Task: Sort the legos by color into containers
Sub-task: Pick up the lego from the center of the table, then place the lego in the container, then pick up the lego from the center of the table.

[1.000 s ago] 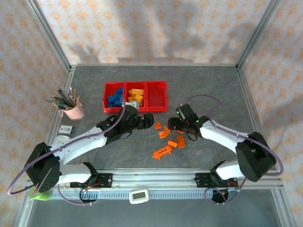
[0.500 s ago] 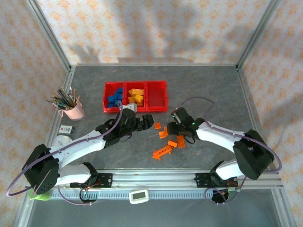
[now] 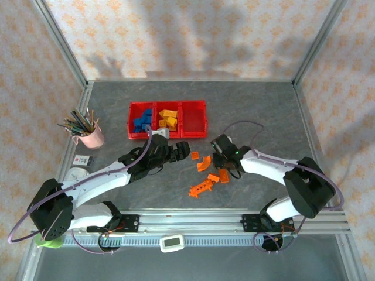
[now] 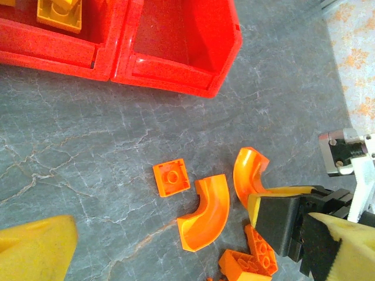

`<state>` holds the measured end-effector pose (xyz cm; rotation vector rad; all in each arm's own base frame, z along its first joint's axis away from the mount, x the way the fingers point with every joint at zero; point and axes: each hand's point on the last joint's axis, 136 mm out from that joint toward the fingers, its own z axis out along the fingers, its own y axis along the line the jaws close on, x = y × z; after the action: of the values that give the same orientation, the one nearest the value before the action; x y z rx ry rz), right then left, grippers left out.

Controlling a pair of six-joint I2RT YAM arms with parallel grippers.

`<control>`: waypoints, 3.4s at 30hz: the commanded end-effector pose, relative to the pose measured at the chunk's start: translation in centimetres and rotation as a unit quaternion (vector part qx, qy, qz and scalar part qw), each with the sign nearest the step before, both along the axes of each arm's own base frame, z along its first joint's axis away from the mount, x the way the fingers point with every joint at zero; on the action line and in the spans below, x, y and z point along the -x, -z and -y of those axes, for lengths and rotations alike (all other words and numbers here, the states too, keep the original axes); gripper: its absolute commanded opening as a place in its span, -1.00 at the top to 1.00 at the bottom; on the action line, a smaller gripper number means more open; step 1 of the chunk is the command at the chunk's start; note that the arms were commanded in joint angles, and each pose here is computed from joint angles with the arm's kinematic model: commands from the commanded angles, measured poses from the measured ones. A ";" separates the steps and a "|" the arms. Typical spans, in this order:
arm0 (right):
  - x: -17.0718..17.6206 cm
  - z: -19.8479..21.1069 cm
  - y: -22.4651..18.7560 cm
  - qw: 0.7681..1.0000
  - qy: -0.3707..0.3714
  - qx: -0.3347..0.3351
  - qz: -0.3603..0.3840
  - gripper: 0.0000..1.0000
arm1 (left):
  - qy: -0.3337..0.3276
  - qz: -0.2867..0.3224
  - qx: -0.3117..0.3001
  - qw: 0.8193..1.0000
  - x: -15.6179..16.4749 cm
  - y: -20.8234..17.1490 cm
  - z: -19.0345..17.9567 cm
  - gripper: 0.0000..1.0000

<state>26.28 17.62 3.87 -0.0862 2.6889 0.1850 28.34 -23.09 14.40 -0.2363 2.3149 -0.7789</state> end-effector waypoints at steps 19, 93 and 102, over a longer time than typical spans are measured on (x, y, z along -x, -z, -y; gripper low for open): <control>-2.5 -1.8 -5.5 0.998 -0.019 -0.024 0.060 0.89 | -0.014 0.041 0.000 0.999 -0.9 -3.5 -0.3 -0.99; -2.4 -4.2 -3.4 0.999 -0.014 -0.013 0.048 -0.23 | -0.046 0.032 0.045 0.997 0.9 -1.7 -3.9 -0.98; -2.7 -4.4 -1.7 0.998 0.053 -0.026 0.030 -0.23 | -0.036 0.028 0.042 0.998 0.7 -1.4 -2.7 -0.98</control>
<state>28.38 22.09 5.82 -0.0300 2.6328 0.2429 26.91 -20.11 14.90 -0.3077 2.2545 -0.8239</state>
